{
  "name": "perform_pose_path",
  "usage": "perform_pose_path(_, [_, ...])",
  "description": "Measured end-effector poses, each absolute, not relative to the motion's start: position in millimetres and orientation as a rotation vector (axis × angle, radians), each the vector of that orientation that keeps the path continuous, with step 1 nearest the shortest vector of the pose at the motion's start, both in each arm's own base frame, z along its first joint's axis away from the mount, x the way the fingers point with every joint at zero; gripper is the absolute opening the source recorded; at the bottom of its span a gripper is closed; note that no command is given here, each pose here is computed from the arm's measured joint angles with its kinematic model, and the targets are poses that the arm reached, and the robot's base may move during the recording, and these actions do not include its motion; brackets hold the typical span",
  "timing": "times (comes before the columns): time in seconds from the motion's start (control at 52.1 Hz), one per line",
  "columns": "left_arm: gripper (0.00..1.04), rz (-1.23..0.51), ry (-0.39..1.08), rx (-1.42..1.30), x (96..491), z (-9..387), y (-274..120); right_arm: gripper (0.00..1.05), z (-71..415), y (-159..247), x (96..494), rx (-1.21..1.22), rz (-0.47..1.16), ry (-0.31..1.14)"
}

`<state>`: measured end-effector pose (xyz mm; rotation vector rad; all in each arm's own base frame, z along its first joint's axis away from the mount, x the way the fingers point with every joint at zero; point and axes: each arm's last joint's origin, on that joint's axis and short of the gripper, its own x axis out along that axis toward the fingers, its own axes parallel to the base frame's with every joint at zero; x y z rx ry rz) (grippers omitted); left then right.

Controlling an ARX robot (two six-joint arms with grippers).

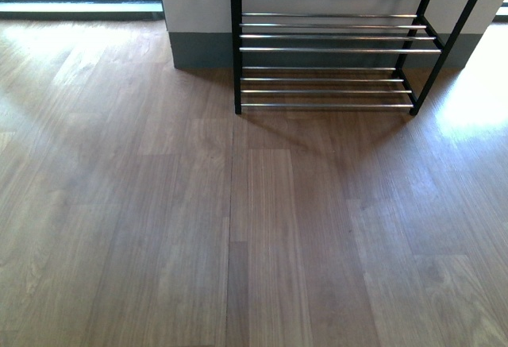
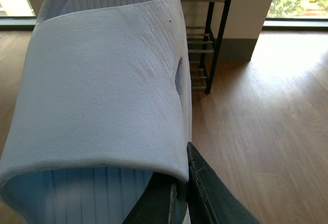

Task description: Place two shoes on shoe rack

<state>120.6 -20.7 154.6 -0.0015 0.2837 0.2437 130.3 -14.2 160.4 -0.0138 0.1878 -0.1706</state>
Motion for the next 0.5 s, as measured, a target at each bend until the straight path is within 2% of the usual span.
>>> perform_pose_path(0.499, [0.02,0.24,0.285,-0.001,120.6,154.5,-20.9,0.02,160.4,-14.2,130.3,-0.014,-0.169,0.188])
